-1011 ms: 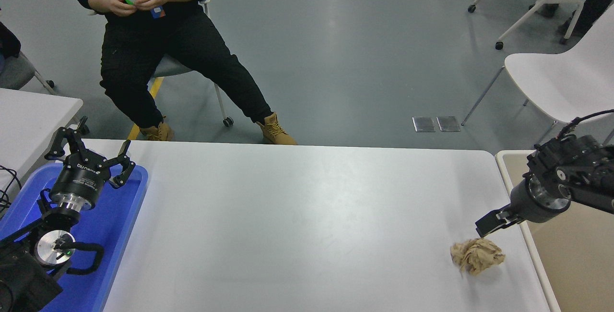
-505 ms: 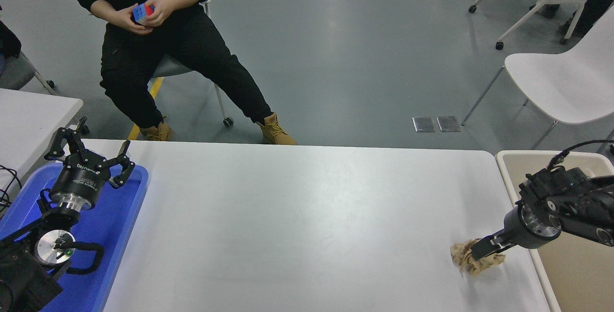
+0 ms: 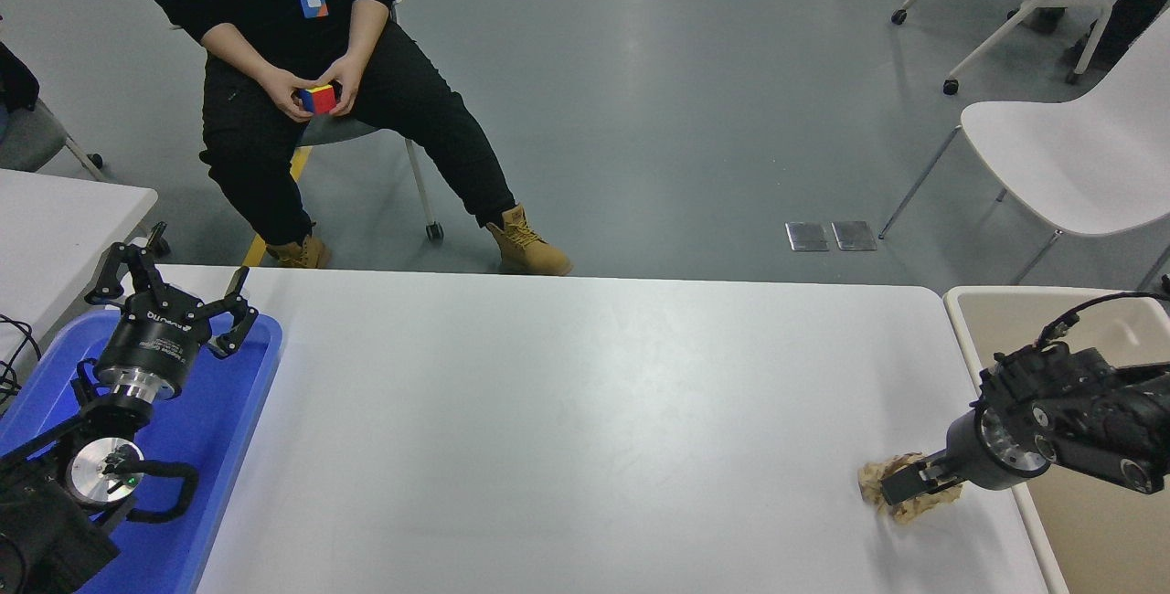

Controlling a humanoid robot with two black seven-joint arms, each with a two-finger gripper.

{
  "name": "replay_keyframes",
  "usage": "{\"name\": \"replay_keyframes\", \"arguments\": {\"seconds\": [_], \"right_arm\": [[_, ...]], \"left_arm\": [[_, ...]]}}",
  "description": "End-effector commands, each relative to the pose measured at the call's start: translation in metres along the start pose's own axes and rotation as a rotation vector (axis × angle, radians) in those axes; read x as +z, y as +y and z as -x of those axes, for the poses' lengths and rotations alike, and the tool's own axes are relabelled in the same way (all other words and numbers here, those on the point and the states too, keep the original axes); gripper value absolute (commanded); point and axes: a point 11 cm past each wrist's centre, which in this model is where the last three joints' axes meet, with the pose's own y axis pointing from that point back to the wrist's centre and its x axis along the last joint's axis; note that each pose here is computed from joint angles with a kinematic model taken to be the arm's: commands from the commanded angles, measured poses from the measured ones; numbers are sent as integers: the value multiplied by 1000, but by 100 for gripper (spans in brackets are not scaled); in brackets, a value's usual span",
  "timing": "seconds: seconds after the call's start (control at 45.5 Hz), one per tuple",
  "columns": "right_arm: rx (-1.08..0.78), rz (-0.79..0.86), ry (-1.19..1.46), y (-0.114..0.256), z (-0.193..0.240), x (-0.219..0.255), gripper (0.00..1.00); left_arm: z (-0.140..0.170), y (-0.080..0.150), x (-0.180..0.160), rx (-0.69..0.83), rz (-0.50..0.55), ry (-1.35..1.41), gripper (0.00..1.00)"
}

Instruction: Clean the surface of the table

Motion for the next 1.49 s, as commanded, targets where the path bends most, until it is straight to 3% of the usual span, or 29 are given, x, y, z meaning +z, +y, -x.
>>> {"name": "replay_keyframes", "arguments": {"seconds": [0.0, 0.044, 0.132, 0.22, 0.286, 0.374, 0.505, 0.923, 1.165, 1.473], "right_arm": [[37, 24, 8, -11, 1, 5, 75], [39, 27, 9, -12, 3, 5, 70], [32, 21, 21, -12, 4, 5, 42], [45, 19, 23, -10, 0, 8, 31], [54, 4, 21, -9, -3, 6, 7], [83, -47, 16, -3, -15, -1, 0], [186, -180, -19, 10, -48, -20, 0], [393, -314, -158, 46, -95, -29, 0], [561, -419, -270, 88, -143, -36, 0], [812, -427, -474, 141, -178, 10, 0]], "left_arm": [[0, 0, 0, 0, 0, 1, 100], [0, 0, 0, 0, -1, -1, 100], [0, 0, 0, 0, 0, 1, 100], [0, 0, 0, 0, 0, 1, 100], [0, 0, 0, 0, 0, -1, 100], [0, 0, 0, 0, 0, 1, 100], [0, 0, 0, 0, 0, -1, 100], [0, 0, 0, 0, 0, -1, 100], [0, 0, 0, 0, -1, -1, 100], [0, 0, 0, 0, 0, -1, 100]]}}
